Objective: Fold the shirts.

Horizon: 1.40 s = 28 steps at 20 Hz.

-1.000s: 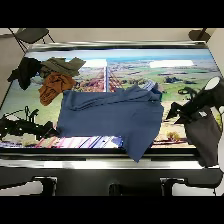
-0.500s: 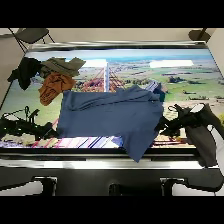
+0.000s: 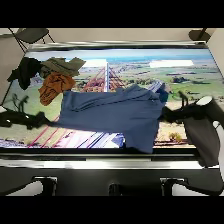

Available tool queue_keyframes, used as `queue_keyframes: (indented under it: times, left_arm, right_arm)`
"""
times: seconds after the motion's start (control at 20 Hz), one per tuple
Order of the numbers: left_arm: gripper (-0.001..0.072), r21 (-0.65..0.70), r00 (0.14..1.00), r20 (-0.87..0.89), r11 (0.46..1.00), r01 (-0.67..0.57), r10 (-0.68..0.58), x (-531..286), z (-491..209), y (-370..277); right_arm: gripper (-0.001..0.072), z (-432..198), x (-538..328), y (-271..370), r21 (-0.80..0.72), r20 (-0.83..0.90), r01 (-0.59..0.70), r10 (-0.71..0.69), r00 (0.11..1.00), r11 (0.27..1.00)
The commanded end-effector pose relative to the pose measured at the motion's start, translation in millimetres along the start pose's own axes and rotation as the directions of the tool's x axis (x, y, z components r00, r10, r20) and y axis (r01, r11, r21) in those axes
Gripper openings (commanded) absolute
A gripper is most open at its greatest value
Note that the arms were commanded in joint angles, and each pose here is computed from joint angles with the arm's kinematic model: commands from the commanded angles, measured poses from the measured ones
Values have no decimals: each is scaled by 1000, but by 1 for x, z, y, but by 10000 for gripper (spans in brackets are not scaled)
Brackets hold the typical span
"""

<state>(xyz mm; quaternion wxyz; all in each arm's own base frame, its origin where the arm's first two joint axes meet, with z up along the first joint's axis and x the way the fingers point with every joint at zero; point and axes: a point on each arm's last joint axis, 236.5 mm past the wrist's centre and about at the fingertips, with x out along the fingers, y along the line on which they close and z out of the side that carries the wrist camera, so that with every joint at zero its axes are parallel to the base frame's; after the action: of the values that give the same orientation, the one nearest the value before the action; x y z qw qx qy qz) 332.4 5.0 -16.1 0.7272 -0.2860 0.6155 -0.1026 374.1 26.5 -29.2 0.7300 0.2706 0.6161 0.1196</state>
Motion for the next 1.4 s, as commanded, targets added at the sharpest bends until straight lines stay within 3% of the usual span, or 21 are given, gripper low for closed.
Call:
queue_keyframes:
  times: [0.0,0.05,0.15,0.2,0.3,0.45,0.55,0.8,0.95,1.05,1.15,1.25,1.35]
  left_arm:
    - [30,200,884,467,974,-107,1,-150,73,-86]
    - [31,254,774,632,954,-160,-39,-218,82,-128]
    - [31,339,440,879,890,-306,-184,-364,55,-219]
    - [31,352,253,929,860,-370,-272,-428,21,-259]
    - [31,352,-11,919,831,-430,-395,-505,-53,-309]
    - [30,314,-160,888,824,-472,-430,-538,-123,-325]
    - [30,292,-198,891,849,-441,-409,-545,-141,-321]
    - [30,298,-118,917,851,-432,-381,-526,-133,-314]
    - [30,300,2,944,857,-419,-330,-500,-107,-301]
    - [29,301,171,952,869,-392,-253,-462,-71,-279]
    - [30,294,435,891,894,-338,-129,-396,-24,-238]
    - [29,295,704,710,916,-272,-20,-308,14,-188]
    - [29,274,852,521,937,-215,44,-210,46,-140]
  right_arm:
    - [45,66,-138,81,-296,373,111,8,928,949]
    - [45,79,-205,122,-362,540,178,50,840,915]
    - [45,63,-359,214,-427,826,345,204,526,836]
    - [45,30,-430,254,-419,895,423,289,339,803]
    - [45,-48,-521,298,-367,919,508,388,69,779]
    - [44,-119,-578,289,-193,937,555,320,-140,809]
    - [44,-137,-589,272,-101,952,551,242,-189,829]
    - [44,-140,-566,261,-115,976,547,198,-95,829]
    - [44,-125,-545,249,-121,989,544,147,-3,830]
    - [43,-94,-505,226,-138,984,528,55,169,838]
    - [43,-50,-434,185,-158,890,499,-95,446,852]
    - [43,-11,-356,149,-186,703,418,-177,689,889]
    - [43,17,-258,104,-176,424,325,-226,877,929]
